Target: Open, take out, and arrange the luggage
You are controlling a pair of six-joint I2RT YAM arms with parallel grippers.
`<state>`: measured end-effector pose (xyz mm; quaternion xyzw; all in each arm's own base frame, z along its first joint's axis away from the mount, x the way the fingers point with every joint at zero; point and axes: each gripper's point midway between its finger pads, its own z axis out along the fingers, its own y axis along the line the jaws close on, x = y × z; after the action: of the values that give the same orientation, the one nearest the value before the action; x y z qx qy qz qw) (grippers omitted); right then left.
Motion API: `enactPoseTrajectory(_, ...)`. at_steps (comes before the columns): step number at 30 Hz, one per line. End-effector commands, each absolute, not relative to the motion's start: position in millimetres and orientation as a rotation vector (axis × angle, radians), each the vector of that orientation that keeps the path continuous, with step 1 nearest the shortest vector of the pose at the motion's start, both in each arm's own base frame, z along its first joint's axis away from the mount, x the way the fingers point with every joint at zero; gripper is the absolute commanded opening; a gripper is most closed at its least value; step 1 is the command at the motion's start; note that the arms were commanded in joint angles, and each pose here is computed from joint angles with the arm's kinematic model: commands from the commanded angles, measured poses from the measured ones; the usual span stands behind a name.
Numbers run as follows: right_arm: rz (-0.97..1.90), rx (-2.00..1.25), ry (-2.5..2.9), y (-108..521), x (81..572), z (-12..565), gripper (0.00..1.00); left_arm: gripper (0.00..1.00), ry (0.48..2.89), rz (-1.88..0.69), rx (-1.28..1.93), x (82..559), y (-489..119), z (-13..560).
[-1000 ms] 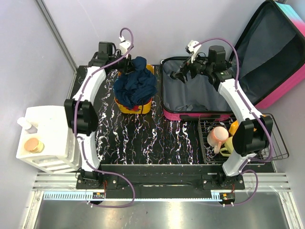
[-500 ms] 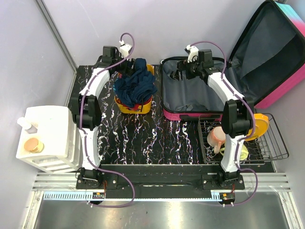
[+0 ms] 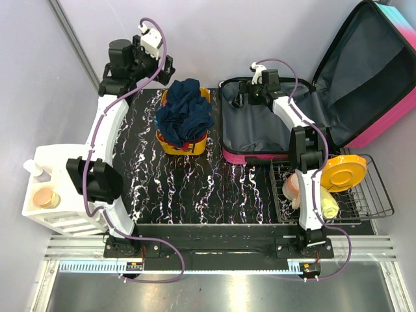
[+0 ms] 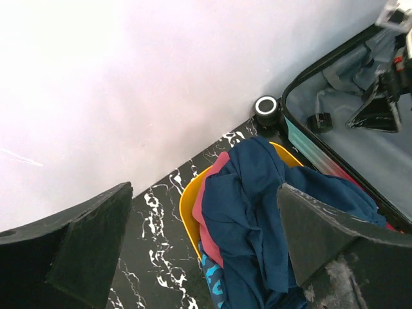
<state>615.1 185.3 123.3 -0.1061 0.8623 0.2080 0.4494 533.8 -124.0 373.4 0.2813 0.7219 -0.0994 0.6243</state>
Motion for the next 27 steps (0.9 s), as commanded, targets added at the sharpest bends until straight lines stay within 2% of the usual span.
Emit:
enactPoseTrajectory(1,0.426,-0.474,2.005,187,637,136,0.95,0.99,1.624,-0.21,0.655,525,-121,381)
enactPoseTrajectory(17,0.31,-0.894,1.881,214,657,87,0.94,0.99,1.638,-0.266,0.659,514,-126,376)
enactPoseTrajectory(23,0.259,-1.012,1.809,228,662,75,0.85,0.99,1.638,-0.267,0.66,512,-126,377)
enactPoseTrajectory(27,0.235,-1.057,1.787,232,663,67,0.67,0.99,1.639,-0.263,0.66,512,-125,376)
